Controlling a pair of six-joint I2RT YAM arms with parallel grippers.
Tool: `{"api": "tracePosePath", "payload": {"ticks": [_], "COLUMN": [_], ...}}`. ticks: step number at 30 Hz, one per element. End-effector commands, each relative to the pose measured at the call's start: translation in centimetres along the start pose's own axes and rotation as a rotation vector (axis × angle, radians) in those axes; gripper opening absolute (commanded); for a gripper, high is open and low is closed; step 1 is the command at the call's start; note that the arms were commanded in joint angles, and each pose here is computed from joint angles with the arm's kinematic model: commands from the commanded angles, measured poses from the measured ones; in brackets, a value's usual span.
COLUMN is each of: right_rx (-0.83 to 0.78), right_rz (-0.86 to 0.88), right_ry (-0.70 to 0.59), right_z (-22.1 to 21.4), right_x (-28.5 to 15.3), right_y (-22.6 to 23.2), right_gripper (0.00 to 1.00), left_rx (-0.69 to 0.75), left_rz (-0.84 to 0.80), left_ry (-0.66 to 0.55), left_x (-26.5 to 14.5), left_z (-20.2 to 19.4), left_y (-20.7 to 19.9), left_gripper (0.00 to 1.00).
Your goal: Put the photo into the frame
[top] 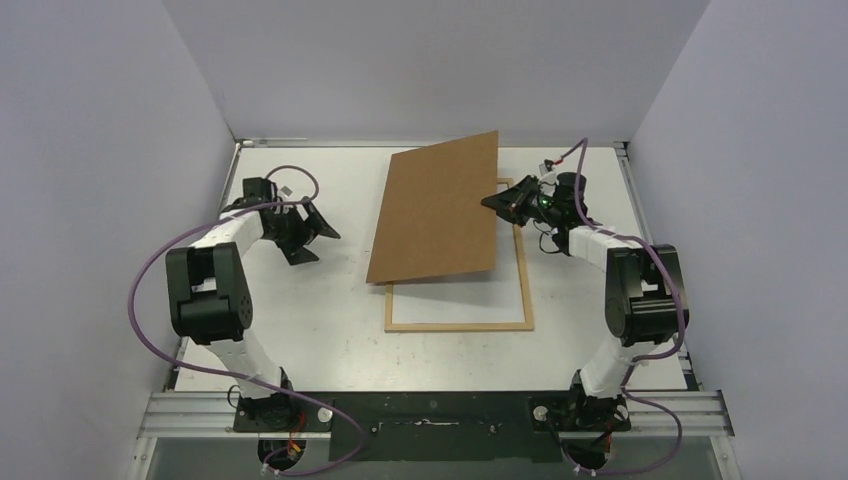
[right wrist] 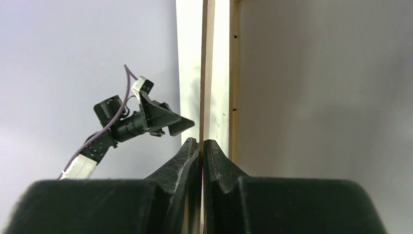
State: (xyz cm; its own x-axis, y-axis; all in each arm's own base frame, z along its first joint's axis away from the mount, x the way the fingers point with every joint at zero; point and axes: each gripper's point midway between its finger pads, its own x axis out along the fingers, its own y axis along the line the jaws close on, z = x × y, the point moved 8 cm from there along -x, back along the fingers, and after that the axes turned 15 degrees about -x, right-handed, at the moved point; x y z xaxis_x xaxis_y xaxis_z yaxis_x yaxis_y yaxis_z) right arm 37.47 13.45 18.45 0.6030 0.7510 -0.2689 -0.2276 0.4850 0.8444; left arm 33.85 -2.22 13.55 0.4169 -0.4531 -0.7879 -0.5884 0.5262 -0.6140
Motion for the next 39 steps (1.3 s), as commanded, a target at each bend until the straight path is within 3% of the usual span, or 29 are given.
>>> {"api": "tracePosePath", "payload": {"ticks": [1,5,11,24,39], "right_rx": [-0.125,-0.161,-0.272,-0.265,-0.245], "right_rz": [0.182,0.205,0.053,0.028,0.051], "right_ry": [-0.080,-0.077,0.019,0.080,0.130], "right_z": [2.1,1.7,1.1,0.5,-0.3], "right_x": [-3.1,-5.4,-7.4,-7.5,-7.8], "right_y": [3.9,2.9,0.4,-1.0,-0.5], "right_gripper": [0.00,0.00,0.00,0.00,0.00], "left_rx": [0.054,0.085,0.137,0.168,0.185], "left_rz": [-0.043,-0.067,-0.088,-0.152,-0.152], "left_ry": [0.001,0.018,0.048,0.079,0.123], "left_x": [1.6,3.2,5.5,10.0,15.0], "left_z": [-0.3,-1.2,-1.7,-1.2,-1.4], "left_y": [-2.3,-3.7,-5.6,-7.7,-8.4], "left_gripper": [0.79,0.79,0.78,0.75,0.49]}}
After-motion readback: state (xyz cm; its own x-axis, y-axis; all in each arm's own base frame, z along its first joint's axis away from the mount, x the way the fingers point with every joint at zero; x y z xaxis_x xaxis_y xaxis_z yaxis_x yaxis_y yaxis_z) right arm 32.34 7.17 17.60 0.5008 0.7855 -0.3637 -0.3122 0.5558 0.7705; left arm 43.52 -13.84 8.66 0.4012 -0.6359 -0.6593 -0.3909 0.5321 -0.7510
